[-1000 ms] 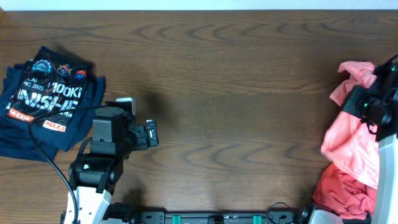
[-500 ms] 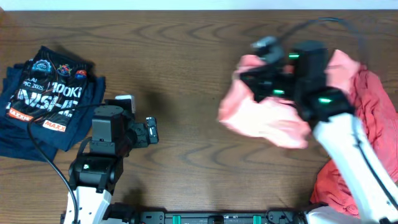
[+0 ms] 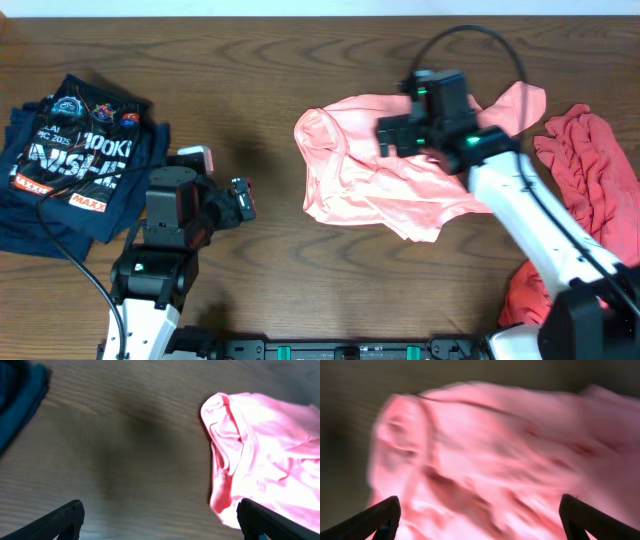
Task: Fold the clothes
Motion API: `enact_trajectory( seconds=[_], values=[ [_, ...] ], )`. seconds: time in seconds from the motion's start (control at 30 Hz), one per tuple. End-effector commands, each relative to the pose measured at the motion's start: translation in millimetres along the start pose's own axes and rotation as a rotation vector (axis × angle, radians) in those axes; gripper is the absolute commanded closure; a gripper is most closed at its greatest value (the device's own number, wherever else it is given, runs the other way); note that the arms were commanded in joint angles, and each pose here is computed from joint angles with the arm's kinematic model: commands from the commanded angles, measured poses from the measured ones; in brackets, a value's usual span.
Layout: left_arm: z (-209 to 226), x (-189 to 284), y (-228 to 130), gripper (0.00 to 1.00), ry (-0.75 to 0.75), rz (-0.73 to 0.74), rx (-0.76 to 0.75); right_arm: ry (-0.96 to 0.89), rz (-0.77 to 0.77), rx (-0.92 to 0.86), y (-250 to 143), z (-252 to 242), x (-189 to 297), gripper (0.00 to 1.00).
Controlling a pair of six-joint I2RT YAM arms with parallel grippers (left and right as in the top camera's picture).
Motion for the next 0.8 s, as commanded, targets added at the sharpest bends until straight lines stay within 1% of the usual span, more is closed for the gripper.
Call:
enact_trajectory(
  seconds=[0.0, 0.13, 0.23, 0.3, 0.4, 0.53, 0.67, 0.7, 0.77],
  values=[
    [-6.6, -5.9, 7.6, 0.02, -0.043, 0.005, 0.086, -0.172, -0.011, -0.117, 4.8, -58.3, 22.6, 0.01],
    [-30.3, -27.8, -2.1, 0.02, -0.178, 0.091, 0.085, -0.318, 0.118, -0.288, -22.8, -115.9, 32.1, 0.01],
    [-45.4, -49.1, -14.6, 0.02, -0.234, 0.168, 0.07, -0.372, 0.161, -0.392, -33.9, -140.1, 39.5, 0.01],
    [-60.1, -63.8, -27.1, 0.02, -0.283, 0.23, 0.053, -0.392, 0.172, -0.424, -36.9, -150.6, 43.7, 0.01],
    [-82.2, -80.8, -46.2, 0.02, -0.351, 0.311, 0.024, -0.412, 0.19, -0.455, -41.4, -161.2, 48.4, 0.01],
    [-103.9, -105.3, -70.8, 0.02, -0.376, 0.395, 0.023, -0.431, 0.213, -0.48, -47.5, -168.5, 52.9, 0.01],
    [-123.2, -125.9, -86.3, 0.01, -0.405, 0.419, -0.007, -0.43, 0.233, -0.469, -51.3, -168.5, 54.2, 0.01],
    [-127.3, -130.1, -88.6, 0.02, -0.413, 0.417, -0.015, -0.432, 0.238, -0.47, -52.3, -168.5, 54.5, 0.01],
    [-134.3, -136.1, -91.5, 0.12, -0.428, 0.411, -0.031, -0.433, 0.241, -0.47, -53.0, -168.5, 54.8, 0.01]
  ],
)
Point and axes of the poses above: each gripper's point midway between its finger pads, its own x axis back along the fingers, its own z axis along the line the jaws close on, y = z × x, the point moved 1 cm from there along x, back along the fingers, and after that the axes turned 13 degrees about -x, right-handed, at the moved point
